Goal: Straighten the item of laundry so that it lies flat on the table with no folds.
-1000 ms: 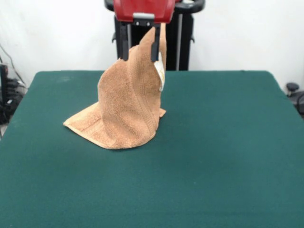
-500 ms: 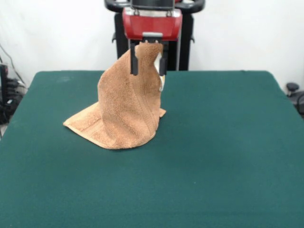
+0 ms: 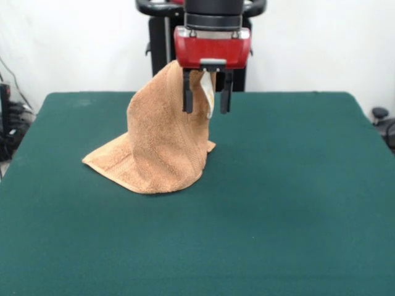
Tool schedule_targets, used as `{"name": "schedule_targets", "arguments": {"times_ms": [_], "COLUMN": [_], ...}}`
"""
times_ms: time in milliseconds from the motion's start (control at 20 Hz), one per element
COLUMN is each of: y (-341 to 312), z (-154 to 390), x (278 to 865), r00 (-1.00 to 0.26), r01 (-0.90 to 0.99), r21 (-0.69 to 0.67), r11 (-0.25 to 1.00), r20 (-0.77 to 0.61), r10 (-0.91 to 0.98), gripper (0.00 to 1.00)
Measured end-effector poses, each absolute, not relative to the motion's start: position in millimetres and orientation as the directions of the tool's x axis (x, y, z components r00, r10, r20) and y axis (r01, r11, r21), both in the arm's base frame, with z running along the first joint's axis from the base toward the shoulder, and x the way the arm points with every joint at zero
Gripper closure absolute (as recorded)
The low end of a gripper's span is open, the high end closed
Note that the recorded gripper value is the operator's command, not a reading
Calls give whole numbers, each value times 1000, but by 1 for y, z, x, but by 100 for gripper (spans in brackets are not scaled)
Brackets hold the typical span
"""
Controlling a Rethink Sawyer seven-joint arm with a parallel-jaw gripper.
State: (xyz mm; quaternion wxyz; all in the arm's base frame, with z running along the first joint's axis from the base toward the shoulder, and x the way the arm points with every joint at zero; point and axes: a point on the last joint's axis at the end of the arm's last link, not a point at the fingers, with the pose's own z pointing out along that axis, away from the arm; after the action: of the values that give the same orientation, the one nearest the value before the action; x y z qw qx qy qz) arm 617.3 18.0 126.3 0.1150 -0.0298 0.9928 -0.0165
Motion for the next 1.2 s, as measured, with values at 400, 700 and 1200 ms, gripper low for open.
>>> {"name": "schedule_targets", "arguments": {"times_ms": [400, 700, 1200], "y": [8, 0, 9], "z": [135, 139, 156], "x": [635, 635, 636], "r00": [-965, -965, -957], "r01": [-22, -6, -21], "r21": [-48, -56, -80], "r11": [999, 998, 997], "r20": [-258, -263, -286], "r10": [-34, -21, -43], "gripper": [0, 0, 0]}}
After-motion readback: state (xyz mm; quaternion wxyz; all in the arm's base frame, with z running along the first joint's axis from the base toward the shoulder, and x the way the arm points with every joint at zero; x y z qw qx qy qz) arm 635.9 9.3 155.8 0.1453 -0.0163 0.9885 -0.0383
